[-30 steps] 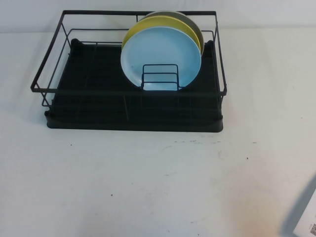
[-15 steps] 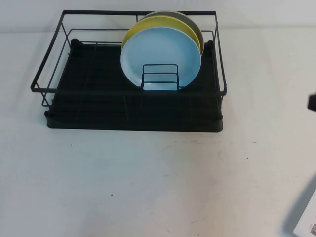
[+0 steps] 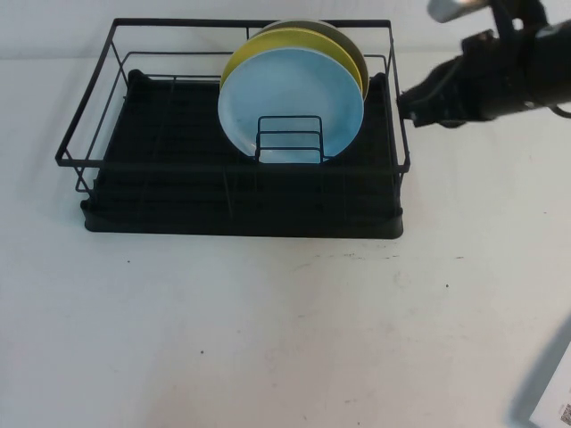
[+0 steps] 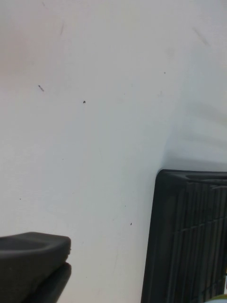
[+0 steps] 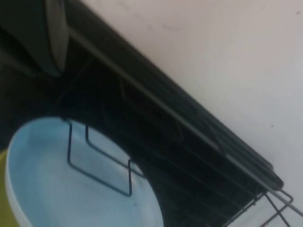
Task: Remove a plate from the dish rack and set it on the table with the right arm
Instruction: Grasp the plate from the shelf
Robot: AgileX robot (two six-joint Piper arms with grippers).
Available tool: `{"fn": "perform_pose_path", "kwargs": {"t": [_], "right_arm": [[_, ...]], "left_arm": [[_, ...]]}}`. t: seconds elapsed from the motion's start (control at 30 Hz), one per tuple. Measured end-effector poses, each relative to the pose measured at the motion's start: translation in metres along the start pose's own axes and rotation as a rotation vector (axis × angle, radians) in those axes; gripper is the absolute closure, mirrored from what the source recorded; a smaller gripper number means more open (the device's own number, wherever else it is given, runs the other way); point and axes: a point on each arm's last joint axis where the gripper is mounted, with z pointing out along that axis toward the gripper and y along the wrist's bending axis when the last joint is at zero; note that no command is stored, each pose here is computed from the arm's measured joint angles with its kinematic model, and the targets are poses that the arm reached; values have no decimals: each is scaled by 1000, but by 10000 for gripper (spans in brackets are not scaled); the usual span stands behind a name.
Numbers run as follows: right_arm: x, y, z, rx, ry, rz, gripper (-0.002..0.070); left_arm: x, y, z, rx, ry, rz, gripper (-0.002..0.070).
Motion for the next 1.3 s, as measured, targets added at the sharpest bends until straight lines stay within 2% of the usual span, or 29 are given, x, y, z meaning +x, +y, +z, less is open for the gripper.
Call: {"fn": "perform_pose_path", "kwargs": {"t": [0.13, 0.3, 0.47, 0.57, 0.63, 1.0, 1.3], "right_arm": [[-14, -12, 24, -1, -5, -120, 689], [-25, -14, 46, -3, -20, -348, 633], [-33, -12, 72, 4, -45, -526, 496], [-37, -13, 83, 21, -66, -555, 410], [-39, -16, 90, 35, -76, -565, 381], [-41, -32, 124, 79, -90, -604, 360], [-47, -35, 123, 126, -125, -624, 360]], "left_arm": [[0, 0, 0, 0, 0, 0, 679], [0, 0, 0, 0, 0, 0, 679], [0, 0, 0, 0, 0, 0, 679], [0, 0, 0, 0, 0, 0, 679], [0, 0, 0, 0, 0, 0, 679], [0, 0, 0, 0, 0, 0, 679], [0, 0, 0, 0, 0, 0, 679]]}}
